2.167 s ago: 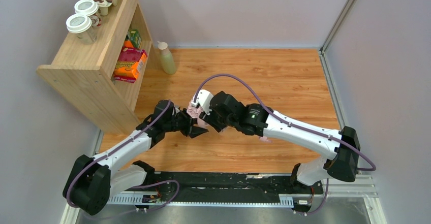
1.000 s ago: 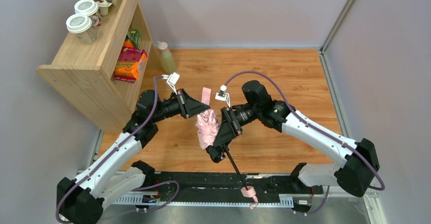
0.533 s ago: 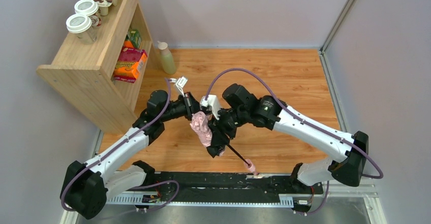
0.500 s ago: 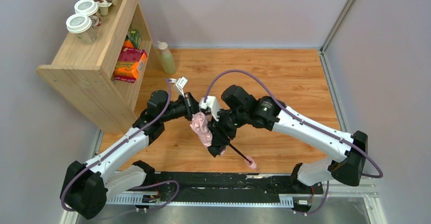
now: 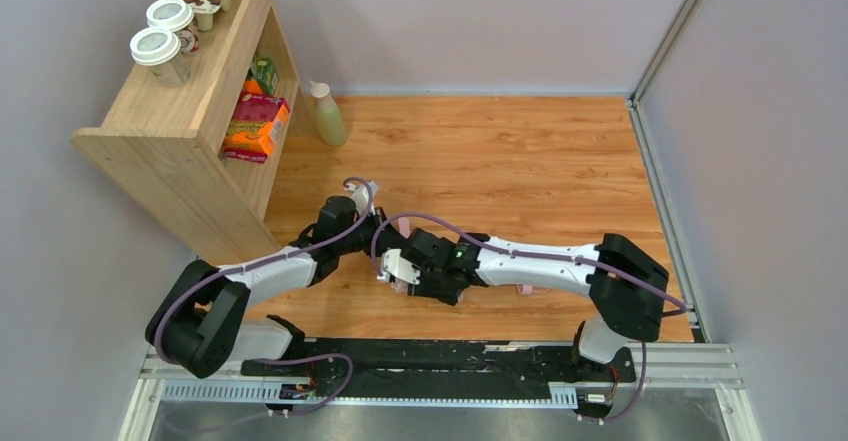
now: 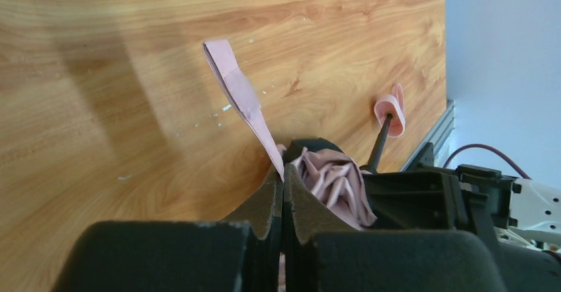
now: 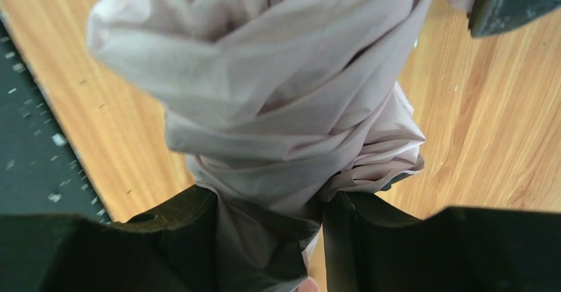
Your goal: Put away the umbrella
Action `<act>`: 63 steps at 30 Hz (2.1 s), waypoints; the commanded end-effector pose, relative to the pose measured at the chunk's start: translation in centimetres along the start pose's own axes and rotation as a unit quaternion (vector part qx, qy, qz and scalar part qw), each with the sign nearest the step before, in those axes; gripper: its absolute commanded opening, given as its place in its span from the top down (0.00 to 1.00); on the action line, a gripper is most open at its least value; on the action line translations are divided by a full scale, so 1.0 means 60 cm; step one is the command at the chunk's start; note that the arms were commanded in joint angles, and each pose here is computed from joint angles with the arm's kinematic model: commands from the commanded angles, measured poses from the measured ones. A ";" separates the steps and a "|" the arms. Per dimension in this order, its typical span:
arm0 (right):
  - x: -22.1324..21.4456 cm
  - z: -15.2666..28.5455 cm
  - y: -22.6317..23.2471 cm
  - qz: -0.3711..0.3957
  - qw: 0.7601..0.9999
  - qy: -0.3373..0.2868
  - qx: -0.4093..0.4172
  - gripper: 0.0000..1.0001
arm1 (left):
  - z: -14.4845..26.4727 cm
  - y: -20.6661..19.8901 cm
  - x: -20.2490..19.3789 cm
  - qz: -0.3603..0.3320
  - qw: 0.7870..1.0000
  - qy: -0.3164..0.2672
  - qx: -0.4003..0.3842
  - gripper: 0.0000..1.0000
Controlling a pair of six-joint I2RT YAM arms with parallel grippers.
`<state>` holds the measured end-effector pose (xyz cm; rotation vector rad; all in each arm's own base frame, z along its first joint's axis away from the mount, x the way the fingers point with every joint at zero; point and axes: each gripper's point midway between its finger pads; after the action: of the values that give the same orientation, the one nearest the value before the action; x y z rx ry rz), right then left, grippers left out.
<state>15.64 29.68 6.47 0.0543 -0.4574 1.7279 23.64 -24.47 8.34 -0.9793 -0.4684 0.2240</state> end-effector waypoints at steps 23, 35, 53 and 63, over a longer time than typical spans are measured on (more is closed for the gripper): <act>0.005 -0.107 0.029 -0.217 0.967 -0.079 0.111 1.00 | -0.003 -0.011 -0.032 -0.025 0.998 -0.025 -0.047 1.00; 0.005 -0.086 0.003 -0.300 0.932 -0.133 0.155 1.00 | 0.001 -0.009 -0.054 -0.022 0.997 -0.030 -0.065 1.00; 0.002 -0.039 -0.119 -0.520 0.770 -0.181 0.324 1.00 | 0.045 -0.089 -0.139 -0.285 0.950 0.056 -0.118 1.00; -0.013 -0.057 -0.079 -0.469 0.817 -0.120 0.313 1.00 | 0.026 -0.126 -0.102 -0.343 0.935 -0.013 -0.088 1.00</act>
<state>17.14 31.33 5.37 0.9880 0.1787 0.7840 19.80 -26.40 9.70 -0.7388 -0.8455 -0.3337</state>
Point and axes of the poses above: each gripper's point midway between its finger pads, its own z axis back along the fingers, its own y axis along the line the jaws close on, x = y × z, and after that the axes turned 13 degrees about z, right-handed
